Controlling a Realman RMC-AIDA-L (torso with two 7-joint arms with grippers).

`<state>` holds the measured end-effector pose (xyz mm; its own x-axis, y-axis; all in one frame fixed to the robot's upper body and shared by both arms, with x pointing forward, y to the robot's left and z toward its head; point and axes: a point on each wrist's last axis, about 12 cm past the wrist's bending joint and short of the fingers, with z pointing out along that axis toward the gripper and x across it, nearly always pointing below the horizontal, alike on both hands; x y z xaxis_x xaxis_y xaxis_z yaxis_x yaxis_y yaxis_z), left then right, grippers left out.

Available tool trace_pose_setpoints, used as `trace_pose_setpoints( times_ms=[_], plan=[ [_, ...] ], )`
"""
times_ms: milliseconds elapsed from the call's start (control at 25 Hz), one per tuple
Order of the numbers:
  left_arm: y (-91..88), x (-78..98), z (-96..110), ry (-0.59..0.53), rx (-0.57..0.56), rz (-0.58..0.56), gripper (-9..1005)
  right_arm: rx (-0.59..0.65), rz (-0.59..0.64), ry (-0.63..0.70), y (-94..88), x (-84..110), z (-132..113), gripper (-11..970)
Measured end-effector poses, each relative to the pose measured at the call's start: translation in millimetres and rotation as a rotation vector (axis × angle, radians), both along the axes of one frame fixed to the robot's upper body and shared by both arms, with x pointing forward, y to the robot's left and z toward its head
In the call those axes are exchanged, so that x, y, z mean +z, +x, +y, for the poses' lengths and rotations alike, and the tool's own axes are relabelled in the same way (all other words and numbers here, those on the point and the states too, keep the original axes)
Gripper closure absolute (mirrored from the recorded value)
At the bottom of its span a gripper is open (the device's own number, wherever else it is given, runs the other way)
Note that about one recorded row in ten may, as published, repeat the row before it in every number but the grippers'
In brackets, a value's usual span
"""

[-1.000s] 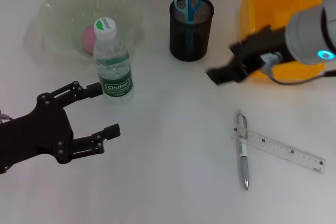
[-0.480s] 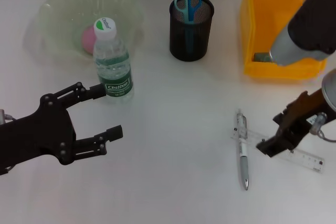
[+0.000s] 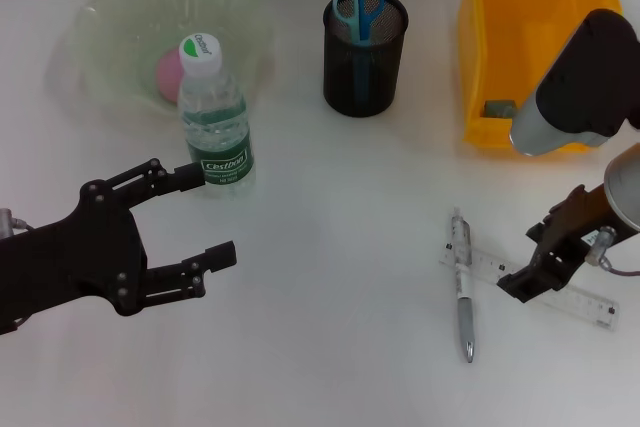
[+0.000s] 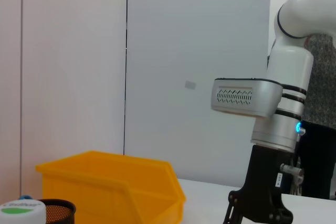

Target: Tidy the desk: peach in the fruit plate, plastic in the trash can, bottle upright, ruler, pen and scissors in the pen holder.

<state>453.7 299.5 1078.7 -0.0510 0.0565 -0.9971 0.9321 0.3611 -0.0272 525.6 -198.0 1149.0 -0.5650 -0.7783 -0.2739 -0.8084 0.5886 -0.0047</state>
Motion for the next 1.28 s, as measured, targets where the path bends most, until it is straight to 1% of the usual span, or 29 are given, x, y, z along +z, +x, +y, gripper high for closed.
trace_pose_setpoints(
  times_ms=[200, 440, 720, 1280],
  plan=[
    [0.8, 0.5, 0, 0.000, 0.001, -0.002, 150, 0.068, -0.032, -0.007, 4.6, -10.3, 3, 254],
    [1.8, 1.1, 0, -0.001, 0.000, -0.005, 150, 0.100, -0.045, -0.007, 8.7, -17.2, 8, 256],
    [2.1, 1.3, 0, -0.001, 0.000, -0.006, 150, 0.108, -0.045, -0.007, 13.0, -23.3, 12, 258],
    [2.1, 1.2, 0, 0.000, -0.001, -0.006, 150, 0.107, -0.023, -0.012, 11.4, -29.7, 14, 262]
  ],
)
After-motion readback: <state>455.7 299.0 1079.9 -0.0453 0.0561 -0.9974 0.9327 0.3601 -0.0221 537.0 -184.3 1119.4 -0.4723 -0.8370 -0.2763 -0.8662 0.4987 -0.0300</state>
